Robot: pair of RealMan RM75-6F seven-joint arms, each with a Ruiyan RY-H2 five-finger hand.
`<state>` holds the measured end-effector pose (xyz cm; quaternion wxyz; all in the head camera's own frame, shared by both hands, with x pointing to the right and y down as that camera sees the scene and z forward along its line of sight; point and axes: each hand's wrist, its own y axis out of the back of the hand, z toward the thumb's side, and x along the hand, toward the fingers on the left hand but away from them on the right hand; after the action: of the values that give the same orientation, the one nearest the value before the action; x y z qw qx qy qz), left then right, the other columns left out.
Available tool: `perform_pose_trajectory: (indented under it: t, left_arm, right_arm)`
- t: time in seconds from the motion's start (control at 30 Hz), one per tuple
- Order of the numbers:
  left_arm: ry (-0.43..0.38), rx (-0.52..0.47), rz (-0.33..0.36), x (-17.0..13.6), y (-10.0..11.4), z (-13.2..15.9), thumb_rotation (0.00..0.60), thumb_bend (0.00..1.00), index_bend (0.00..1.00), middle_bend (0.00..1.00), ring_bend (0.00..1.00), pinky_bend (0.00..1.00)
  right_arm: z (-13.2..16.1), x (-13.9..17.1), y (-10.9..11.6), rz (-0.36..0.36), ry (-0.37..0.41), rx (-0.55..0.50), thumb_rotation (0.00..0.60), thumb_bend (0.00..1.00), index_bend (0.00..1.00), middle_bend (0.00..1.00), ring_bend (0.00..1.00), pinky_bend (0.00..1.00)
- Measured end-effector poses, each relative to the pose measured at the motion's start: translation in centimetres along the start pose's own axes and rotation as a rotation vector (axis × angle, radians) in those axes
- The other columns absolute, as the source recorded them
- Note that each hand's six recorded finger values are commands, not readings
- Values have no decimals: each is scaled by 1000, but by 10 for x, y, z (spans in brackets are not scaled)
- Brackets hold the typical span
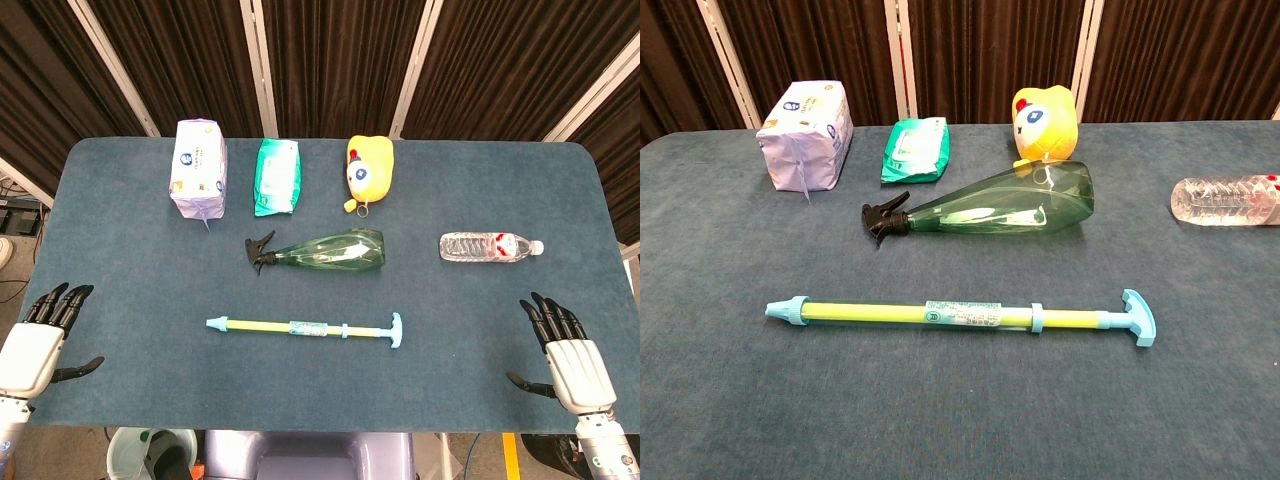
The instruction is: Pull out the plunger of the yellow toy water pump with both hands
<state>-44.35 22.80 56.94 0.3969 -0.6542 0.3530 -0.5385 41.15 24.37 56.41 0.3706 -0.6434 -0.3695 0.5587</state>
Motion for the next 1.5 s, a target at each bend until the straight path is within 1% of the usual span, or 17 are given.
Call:
perform_pose_trajectory:
  t: [0.03,0.13,0.2,0.27,0.33,0.4,0.43,0.57,0.63,0.73,0.8,0.97,1.17,1.37,1.5]
  left_arm:
    - [-1,1,0,0,0,0,600,70,0,91,40,162]
    - [-8,3,4,1,0,2,600,70,1,96,62,162]
    - [-12,7,3,2,-2,4,600,70,33,100,73,163]
    - [-15,12,3,2,-3,5,600,74,110,101,73,163]
    - [-21,18,4,3,-4,7,600,95,227,102,73,163]
    - [-34,27,10,4,-6,12,600,118,297,104,73,163]
    - [-38,33,14,4,-6,13,600,125,314,106,73,163]
    - [-81,70,41,11,-13,28,600,144,336,111,74,191]
    - [-118,63,46,16,-18,40,600,155,351,114,74,196]
    - [-183,52,37,29,-25,53,600,169,391,120,74,196]
    - [-223,53,37,37,-30,64,600,169,397,121,74,196]
    - [-277,42,56,51,-44,88,600,170,390,116,73,196]
    - [-326,106,44,66,-69,117,600,171,357,115,74,196]
    - [-355,136,37,77,-91,140,600,237,391,127,74,196]
    - [-391,155,23,89,-105,156,600,255,378,130,74,196]
  right_arm:
    - [0,0,0,0,-1,0,600,63,0,0,0,95]
    - [0,0,1,-7,2,-1,600,62,0,0,0,34]
    - [1,0,2,-13,6,-1,600,62,0,0,0,8]
    - [2,2,3,-20,9,6,600,62,0,0,0,1]
    - [3,3,3,-26,12,8,600,62,0,0,0,0]
    - [4,3,2,-26,16,10,600,63,0,0,0,0]
    - [4,3,1,-24,18,14,600,64,0,0,0,0]
    - [5,0,-3,-9,27,34,600,66,0,0,0,0]
    - [6,-2,-7,6,29,36,600,85,0,0,0,0]
    - [9,-4,-12,35,35,24,600,94,0,0,0,0]
    - [12,-6,-14,54,41,17,600,93,0,0,0,0]
    - [12,-10,-17,78,42,29,600,93,0,0,0,0]
    - [7,-13,-13,66,26,20,600,94,0,0,0,0]
    - [5,-13,-8,61,25,0,600,93,0,0,0,0]
    - [3,-12,-8,73,21,-1,600,94,0,0,0,0]
